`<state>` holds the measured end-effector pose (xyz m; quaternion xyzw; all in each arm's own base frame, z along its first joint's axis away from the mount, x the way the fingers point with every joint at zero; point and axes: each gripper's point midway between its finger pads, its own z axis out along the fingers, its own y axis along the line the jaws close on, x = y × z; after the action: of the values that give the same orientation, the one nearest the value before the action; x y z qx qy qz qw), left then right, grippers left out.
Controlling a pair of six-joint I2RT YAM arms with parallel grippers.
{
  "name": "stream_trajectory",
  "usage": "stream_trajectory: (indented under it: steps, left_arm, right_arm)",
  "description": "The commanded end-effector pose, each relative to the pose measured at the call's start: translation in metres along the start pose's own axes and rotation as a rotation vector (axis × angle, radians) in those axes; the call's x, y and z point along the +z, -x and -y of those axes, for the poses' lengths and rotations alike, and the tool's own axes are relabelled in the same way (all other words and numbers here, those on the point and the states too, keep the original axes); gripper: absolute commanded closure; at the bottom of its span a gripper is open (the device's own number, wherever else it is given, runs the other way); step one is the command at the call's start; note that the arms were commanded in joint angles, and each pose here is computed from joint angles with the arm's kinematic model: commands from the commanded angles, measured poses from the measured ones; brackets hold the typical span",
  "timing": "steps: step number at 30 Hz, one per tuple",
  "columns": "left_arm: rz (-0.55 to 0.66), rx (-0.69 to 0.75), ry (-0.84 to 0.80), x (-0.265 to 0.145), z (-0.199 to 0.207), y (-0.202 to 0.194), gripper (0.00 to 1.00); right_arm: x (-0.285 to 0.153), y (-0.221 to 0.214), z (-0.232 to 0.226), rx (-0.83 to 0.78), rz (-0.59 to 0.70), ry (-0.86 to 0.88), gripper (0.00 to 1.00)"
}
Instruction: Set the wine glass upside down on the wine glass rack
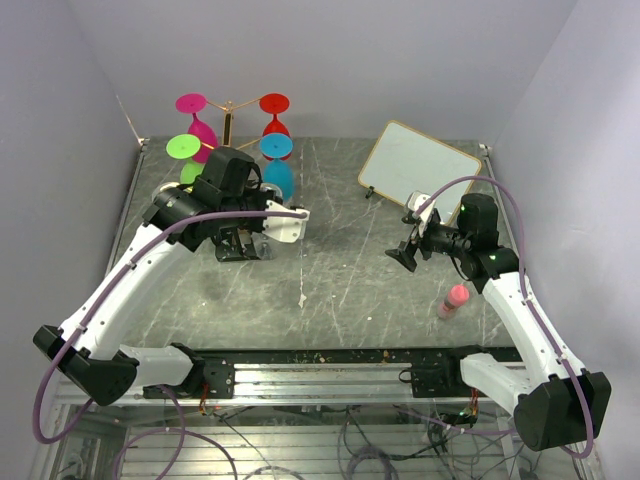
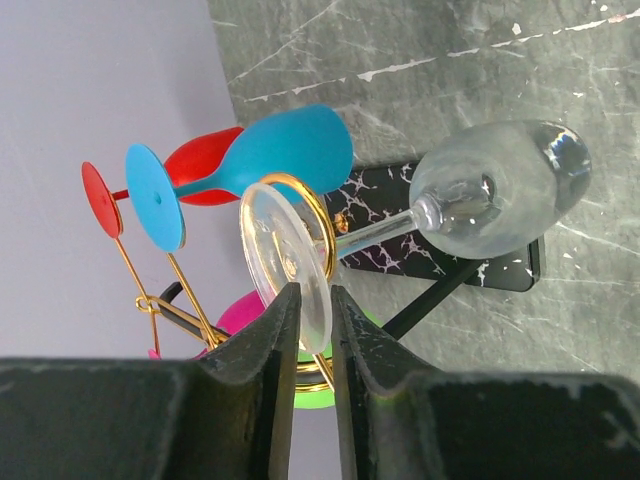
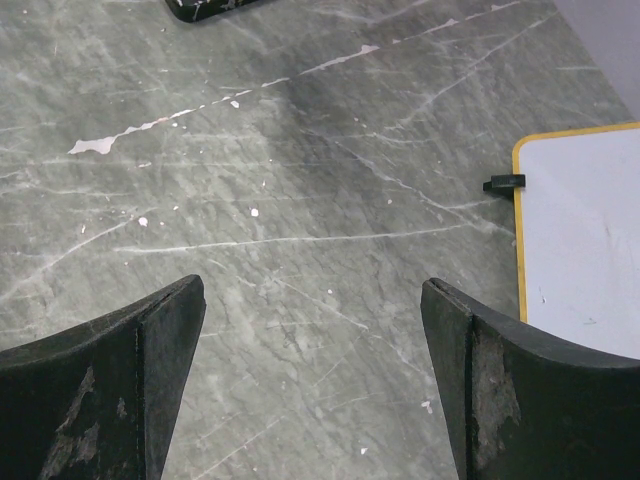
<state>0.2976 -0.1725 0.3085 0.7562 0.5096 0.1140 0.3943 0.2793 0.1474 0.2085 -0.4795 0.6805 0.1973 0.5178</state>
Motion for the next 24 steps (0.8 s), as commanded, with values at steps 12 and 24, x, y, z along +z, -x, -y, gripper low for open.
stream_trajectory:
  steps: [12, 24]
  left_arm:
    - [-0.03, 0.019, -0.016, -0.0022, 0.0088, -0.0058, 0.66]
    - [-0.032, 0.009, -0.016, -0.0004, 0.0114, -0.0068, 0.62]
  right_arm:
    - [0.0003, -0.0068, -0.0025, 0.002, -0.007, 0.01, 0.11]
    - [0.0001, -0.0072, -0.0018, 0.004, -0.007, 0.009, 0.11]
